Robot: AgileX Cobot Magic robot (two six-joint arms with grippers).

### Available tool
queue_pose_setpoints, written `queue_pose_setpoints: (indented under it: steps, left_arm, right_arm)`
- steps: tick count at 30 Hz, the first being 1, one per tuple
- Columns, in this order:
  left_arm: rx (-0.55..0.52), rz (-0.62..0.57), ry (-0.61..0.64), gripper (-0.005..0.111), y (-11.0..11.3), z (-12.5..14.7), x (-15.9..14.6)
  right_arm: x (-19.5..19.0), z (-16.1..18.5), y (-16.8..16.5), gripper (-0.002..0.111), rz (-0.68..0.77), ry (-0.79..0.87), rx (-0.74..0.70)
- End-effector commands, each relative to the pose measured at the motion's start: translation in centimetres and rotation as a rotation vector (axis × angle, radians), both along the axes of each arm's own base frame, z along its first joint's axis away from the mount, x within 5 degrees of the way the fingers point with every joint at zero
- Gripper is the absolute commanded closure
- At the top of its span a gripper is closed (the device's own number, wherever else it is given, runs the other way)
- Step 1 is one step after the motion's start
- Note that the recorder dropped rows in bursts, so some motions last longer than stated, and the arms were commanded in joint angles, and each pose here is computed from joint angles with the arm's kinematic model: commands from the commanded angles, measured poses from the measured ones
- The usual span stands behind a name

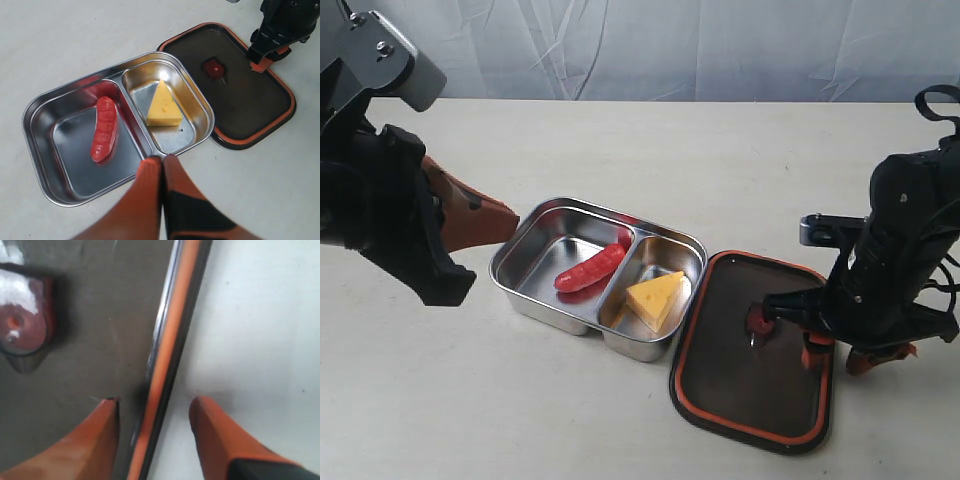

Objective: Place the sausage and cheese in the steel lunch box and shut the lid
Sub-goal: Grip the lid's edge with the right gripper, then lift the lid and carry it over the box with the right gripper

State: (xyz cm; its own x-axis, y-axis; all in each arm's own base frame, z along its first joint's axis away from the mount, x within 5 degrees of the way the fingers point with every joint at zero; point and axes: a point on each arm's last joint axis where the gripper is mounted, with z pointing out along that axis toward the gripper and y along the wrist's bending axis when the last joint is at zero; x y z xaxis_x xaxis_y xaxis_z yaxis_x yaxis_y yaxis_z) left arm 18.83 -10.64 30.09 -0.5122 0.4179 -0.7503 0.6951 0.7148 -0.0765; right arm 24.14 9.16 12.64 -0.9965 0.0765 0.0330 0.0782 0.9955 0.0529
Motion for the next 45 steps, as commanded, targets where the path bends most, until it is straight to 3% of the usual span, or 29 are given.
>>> queue_pose_setpoints:
  steps: [1,9,15,20,26,33,36,41,45]
  left_arm:
    - [0.001,0.003,0.001,0.107,0.1,0.0,-0.2]
    - [0.002,0.001,0.004,0.107,0.1,-0.1,-0.2]
    - [0.001,0.001,0.007,0.107,0.1,-0.1,-0.2]
    - [-0.005,0.009,0.017,0.107,0.1,-0.1,-0.2]
    - [0.005,-0.016,0.057,0.107,0.0,-0.3,-0.6]
    - [-0.111,0.161,0.161,0.106,0.4,-0.2,-0.2]
    - [-0.151,0.244,0.193,0.094,1.6,0.0,0.4]
    - [-0.192,0.281,0.226,0.069,2.7,1.0,0.8]
    - [-0.218,0.293,0.223,0.061,2.8,1.6,1.0]
  right_arm:
    - [0.7,-0.2,-0.1,0.062,-0.026,-0.046,0.005]
    - [0.5,-1.9,-0.2,0.067,-0.026,0.032,-0.027]
    - [-0.1,-2.3,-0.6,0.094,-0.005,0.104,-0.074]
    - [-0.4,-2.2,-1.4,0.108,0.018,0.134,-0.16]
    - [-0.2,-1.9,-1.6,0.109,0.051,0.115,-0.181]
    - [0.0,1.1,-1.8,0.109,0.076,-0.028,-0.164]
    - [0.0,1.8,-1.8,0.109,0.081,-0.061,-0.153]
    - [-0.1,3.1,-1.9,0.109,0.099,-0.113,-0.152]
    - [-0.3,4.3,-2.4,0.109,0.129,-0.147,-0.185]
